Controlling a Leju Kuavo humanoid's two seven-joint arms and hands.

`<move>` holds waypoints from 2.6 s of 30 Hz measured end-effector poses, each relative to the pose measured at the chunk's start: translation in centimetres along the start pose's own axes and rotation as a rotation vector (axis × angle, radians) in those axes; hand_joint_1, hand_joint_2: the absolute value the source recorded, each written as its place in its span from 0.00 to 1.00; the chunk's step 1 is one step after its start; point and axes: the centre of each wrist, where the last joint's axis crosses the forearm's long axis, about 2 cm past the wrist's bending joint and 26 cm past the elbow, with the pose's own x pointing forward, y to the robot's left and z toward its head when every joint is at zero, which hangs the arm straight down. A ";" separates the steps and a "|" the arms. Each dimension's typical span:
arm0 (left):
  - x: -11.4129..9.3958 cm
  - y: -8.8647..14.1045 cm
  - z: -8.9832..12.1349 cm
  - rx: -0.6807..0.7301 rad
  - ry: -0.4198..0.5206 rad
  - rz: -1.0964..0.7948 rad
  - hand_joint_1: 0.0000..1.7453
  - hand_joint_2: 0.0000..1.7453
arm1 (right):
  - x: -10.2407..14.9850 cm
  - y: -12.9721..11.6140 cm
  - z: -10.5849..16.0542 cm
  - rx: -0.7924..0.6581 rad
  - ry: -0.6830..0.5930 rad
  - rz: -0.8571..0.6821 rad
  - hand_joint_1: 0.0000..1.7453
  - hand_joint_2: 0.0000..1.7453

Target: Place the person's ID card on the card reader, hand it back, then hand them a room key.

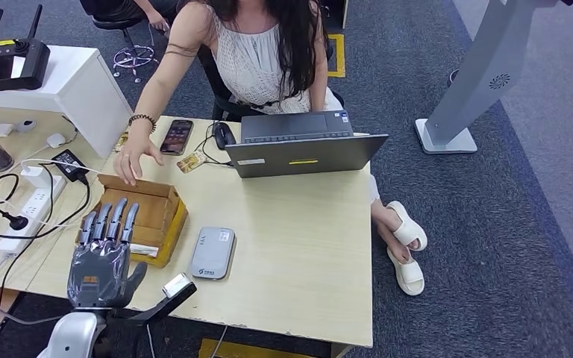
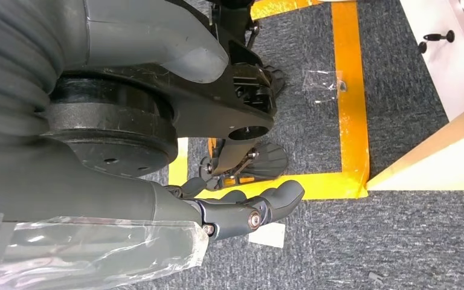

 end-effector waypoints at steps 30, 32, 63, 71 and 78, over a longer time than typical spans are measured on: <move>-1.8 -4.0 -1.1 -0.193 0.228 0.031 0.00 1.00 | 0.0 -0.1 0.0 0.044 0.023 0.040 0.00 1.00; -1.8 -4.1 -1.1 -0.196 0.231 0.035 0.00 1.00 | 0.0 -0.1 0.0 0.046 0.022 0.042 0.00 1.00; -0.9 -4.1 -2.5 -0.193 0.206 0.073 0.00 1.00 | 0.0 0.0 0.0 0.074 0.010 0.057 0.00 1.00; -0.8 -4.5 -2.3 -0.218 0.197 0.077 0.00 1.00 | 0.0 0.0 0.0 0.085 0.010 0.060 0.00 1.00; -0.8 -4.7 -2.3 -0.231 0.189 0.082 0.00 1.00 | 0.0 0.0 0.0 0.085 0.011 0.063 0.00 1.00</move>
